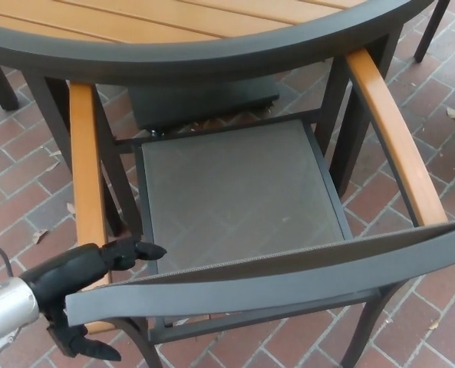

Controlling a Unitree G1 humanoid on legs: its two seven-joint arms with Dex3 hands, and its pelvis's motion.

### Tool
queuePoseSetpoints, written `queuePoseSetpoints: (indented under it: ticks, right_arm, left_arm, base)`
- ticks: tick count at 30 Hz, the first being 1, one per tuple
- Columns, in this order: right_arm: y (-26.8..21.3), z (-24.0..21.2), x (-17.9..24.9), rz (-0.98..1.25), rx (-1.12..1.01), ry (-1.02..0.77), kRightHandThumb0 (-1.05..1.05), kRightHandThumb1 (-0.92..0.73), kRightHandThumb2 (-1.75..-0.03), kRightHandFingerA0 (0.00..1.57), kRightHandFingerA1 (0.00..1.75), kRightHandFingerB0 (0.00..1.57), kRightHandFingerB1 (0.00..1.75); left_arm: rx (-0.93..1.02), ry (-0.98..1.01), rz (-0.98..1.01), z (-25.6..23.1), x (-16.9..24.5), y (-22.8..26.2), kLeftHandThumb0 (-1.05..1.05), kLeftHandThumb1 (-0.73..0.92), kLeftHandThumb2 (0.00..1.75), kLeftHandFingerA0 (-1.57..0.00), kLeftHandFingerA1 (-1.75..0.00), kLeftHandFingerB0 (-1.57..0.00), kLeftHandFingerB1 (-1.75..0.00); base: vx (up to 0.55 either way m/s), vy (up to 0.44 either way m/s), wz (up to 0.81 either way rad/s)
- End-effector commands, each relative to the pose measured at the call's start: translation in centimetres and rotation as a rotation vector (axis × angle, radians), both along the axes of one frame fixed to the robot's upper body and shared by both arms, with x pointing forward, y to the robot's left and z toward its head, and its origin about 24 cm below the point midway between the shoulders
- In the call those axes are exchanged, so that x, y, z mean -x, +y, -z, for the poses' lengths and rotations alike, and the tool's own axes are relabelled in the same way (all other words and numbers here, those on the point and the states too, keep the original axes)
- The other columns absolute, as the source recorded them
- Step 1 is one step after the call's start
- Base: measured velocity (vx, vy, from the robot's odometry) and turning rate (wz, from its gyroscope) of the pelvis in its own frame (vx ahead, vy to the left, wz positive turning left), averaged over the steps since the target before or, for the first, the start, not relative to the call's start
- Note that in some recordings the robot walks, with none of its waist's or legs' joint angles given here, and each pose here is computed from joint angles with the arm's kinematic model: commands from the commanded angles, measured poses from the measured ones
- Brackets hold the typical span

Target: A chair is kept outside and the robot walks towards it to grab it and pull it out towards itself

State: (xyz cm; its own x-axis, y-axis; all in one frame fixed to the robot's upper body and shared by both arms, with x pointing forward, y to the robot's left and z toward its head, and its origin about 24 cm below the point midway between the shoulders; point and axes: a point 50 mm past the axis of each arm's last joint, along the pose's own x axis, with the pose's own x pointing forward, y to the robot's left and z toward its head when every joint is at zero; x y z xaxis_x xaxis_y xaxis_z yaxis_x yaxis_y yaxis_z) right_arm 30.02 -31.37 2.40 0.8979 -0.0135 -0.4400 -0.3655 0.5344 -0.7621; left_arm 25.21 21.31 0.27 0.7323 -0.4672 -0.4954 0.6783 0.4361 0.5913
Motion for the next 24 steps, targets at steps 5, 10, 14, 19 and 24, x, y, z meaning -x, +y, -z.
queuePoseSetpoints:
  ticks: [5,10,14,19,24]
  right_arm:
    - [4.8,2.3,-0.2,-0.125,-0.104,0.012,-0.76,-0.44,-0.74,0.0,0.03,0.0,0.0]
    - [5.6,2.6,-0.3,-0.14,-0.106,0.038,-0.71,-0.39,-0.69,0.0,0.06,0.0,0.02]
    - [7.2,2.9,-0.9,-0.175,-0.107,0.072,-0.6,-0.31,-0.65,0.06,0.16,0.0,0.07]
    - [9.7,2.9,-1.9,-0.254,-0.11,0.087,-0.56,-0.38,-0.74,0.3,0.61,0.0,0.16]
    - [10.3,2.6,-2.2,-0.277,-0.116,0.081,-0.47,-0.55,-0.6,0.69,0.61,0.05,0.23]
  left_arm:
    - [0.16,-0.068,-0.153,2.2,0.4,-4.8,-0.7,0.4,0.56,-0.05,-0.57,0.0,-0.31]
    - [0.281,-0.066,-0.256,2.3,0.2,-6.2,-0.68,0.3,0.67,-0.12,-0.59,-0.03,-0.26]
    - [0.452,-0.057,-0.375,2.3,0.8,-7.3,-0.7,0.34,0.59,-0.17,-0.61,0.0,-0.26]
    - [0.578,-0.088,-0.514,1.8,1.7,-7.1,-0.73,0.37,0.76,-0.72,-0.81,-0.05,-0.2]
    - [0.555,-0.14,-0.552,1.8,1.8,-6.7,-0.67,0.43,0.8,-1.1,-1.03,-0.04,-0.45]
  base:
    - [0.0,0.0,0.0]
    - [0.0,0.0,0.0]
    - [0.0,0.0,0.0]
    - [0.0,0.0,0.0]
    - [0.0,0.0,0.0]
